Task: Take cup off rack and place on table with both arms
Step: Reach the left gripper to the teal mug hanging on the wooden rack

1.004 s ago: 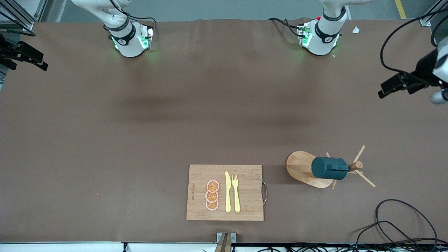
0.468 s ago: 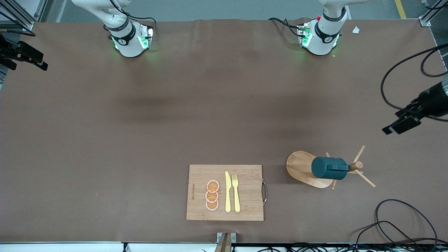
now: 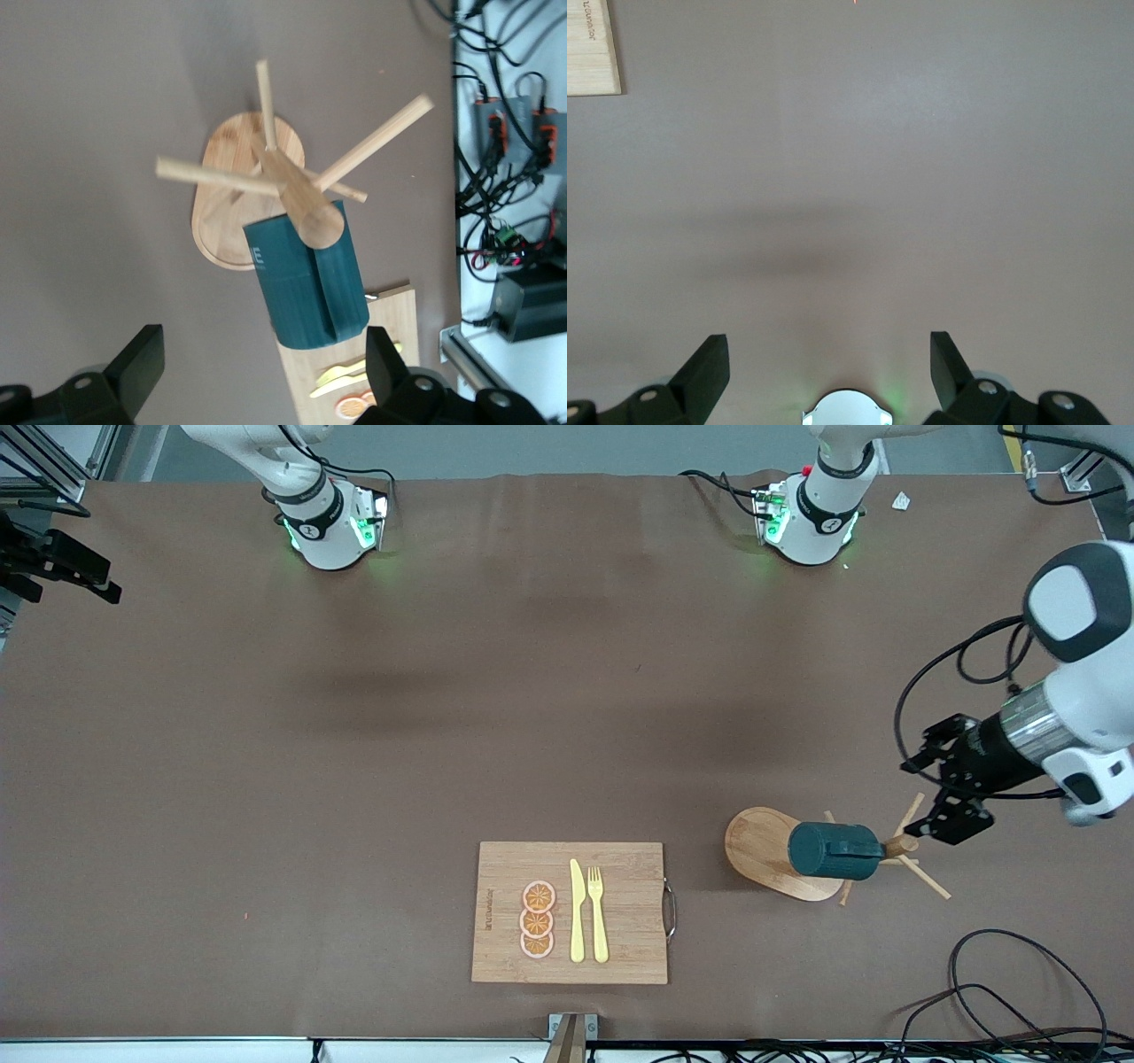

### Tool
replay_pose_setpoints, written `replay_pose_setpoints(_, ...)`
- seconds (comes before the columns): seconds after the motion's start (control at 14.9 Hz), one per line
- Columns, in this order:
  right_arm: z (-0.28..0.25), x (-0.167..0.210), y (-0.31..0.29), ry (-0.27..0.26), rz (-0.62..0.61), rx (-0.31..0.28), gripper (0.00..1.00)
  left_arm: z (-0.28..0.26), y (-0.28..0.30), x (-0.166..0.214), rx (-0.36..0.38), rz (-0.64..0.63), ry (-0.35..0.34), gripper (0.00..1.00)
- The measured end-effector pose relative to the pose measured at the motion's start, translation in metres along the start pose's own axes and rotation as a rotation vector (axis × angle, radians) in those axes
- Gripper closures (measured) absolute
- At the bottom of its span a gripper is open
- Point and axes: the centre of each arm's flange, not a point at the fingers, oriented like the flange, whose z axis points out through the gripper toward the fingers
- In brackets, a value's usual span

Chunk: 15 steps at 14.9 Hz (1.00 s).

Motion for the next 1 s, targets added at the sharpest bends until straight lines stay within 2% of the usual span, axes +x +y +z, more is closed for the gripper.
replay_pose_setpoints(0.27,0.0,0.0,0.0,0.0,0.0,0.0,0.0,0.024,0.006,-0.007,-0.005,-0.154,-0.004,0.0)
replay_pose_setpoints(0.4,0.0,0.0,0.0,0.0,0.0,0.0,0.0,0.028,0.009,-0.006,-0.023,-0.189,-0.003,0.0)
replay_pose_setpoints(1.0,0.0,0.0,0.0,0.0,0.0,0.0,0.0,0.084,0.016,-0.011,-0.022,-0.187,-0.01,0.0)
